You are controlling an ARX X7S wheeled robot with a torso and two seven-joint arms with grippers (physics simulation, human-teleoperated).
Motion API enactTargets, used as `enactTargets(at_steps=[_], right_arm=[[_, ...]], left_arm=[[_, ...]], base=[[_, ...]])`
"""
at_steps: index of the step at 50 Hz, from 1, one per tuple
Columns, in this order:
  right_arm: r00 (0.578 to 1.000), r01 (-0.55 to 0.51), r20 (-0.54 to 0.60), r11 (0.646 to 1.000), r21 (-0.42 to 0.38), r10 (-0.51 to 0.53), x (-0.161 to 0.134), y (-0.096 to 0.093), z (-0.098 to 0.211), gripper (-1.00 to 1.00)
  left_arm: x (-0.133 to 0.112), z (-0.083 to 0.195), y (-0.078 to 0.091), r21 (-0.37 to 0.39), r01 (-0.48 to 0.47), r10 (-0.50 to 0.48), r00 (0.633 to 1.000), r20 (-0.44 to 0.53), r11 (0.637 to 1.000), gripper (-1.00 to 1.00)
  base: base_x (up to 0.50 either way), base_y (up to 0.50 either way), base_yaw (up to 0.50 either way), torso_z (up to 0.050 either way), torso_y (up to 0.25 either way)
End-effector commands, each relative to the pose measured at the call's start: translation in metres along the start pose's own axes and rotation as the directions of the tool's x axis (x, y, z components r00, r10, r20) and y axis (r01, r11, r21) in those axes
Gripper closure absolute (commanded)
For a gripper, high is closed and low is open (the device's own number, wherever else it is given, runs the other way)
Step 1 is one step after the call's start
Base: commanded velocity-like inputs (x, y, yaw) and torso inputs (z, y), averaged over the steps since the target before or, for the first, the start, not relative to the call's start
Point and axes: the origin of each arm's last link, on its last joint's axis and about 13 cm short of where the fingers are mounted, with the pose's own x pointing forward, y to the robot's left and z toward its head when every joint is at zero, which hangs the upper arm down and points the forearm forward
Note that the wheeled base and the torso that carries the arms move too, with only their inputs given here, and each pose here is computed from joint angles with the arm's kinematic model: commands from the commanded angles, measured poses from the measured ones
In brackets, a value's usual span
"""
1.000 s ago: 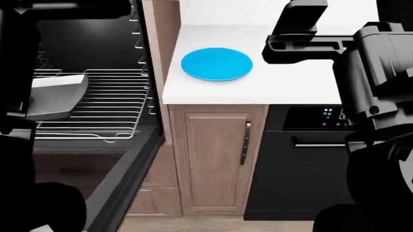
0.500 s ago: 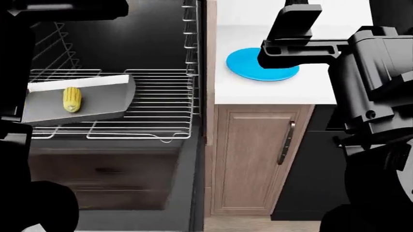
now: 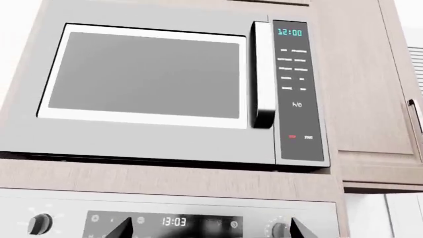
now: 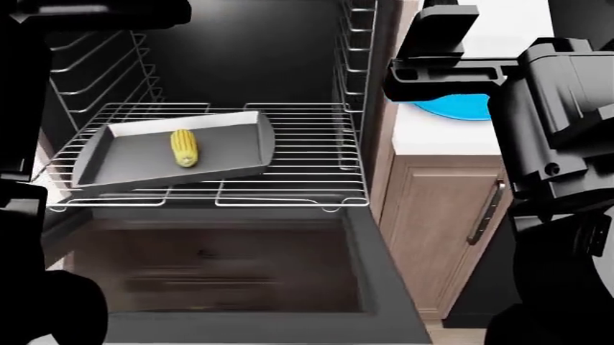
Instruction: Pick the corn from the oven and place it on the plate on the counter.
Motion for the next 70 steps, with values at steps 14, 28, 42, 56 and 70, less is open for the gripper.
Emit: enactTargets(at_steps=[14, 28, 42, 56, 70], right_arm=[[1.000, 0.003, -0.003, 1.000, 0.005, -0.003, -0.0012, -0.0004, -0.0005, -1.00], [1.000, 0.005, -0.003, 1.000, 0.004, -0.005, -0.0008, -0.0007, -0.0006, -1.00], [1.000, 0.001, 0.001, 1.000, 0.016, -0.001, -0.0008, -0.0010, -0.0017, -1.00], [1.000, 0.003, -0.021, 1.000, 0.018, -0.003, -0.0004, -0.0007, -0.0039, -1.00], [1.000, 0.002, 0.006, 1.000, 0.024, -0.003, -0.0016, -0.0011, -0.0030, -1.00]], left_arm=[[-0.0011, 0.0010, -0.0008, 0.002, -0.001, 0.001, 1.000, -0.002, 1.000, -1.00], [-0.0012, 0.0003, -0.0008, 0.000, -0.005, 0.005, 1.000, -0.002, 1.000, -1.00], [-0.0008, 0.0006, -0.0010, -0.002, -0.005, 0.005, 1.000, -0.003, 1.000, -1.00], [-0.0012, 0.0002, -0.0014, -0.005, -0.005, 0.005, 1.000, -0.002, 1.000, -1.00], [-0.0020, -0.0003, -0.0019, -0.011, -0.005, 0.005, 1.000, -0.005, 1.000, -1.00]], base=[[0.00, 0.50, 0.00, 0.000, 0.000], [0.00, 0.50, 0.00, 0.000, 0.000], [0.00, 0.32, 0.00, 0.000, 0.000], [0.38, -0.17, 0.00, 0.000, 0.000], [0.38, -0.14, 0.00, 0.000, 0.002]])
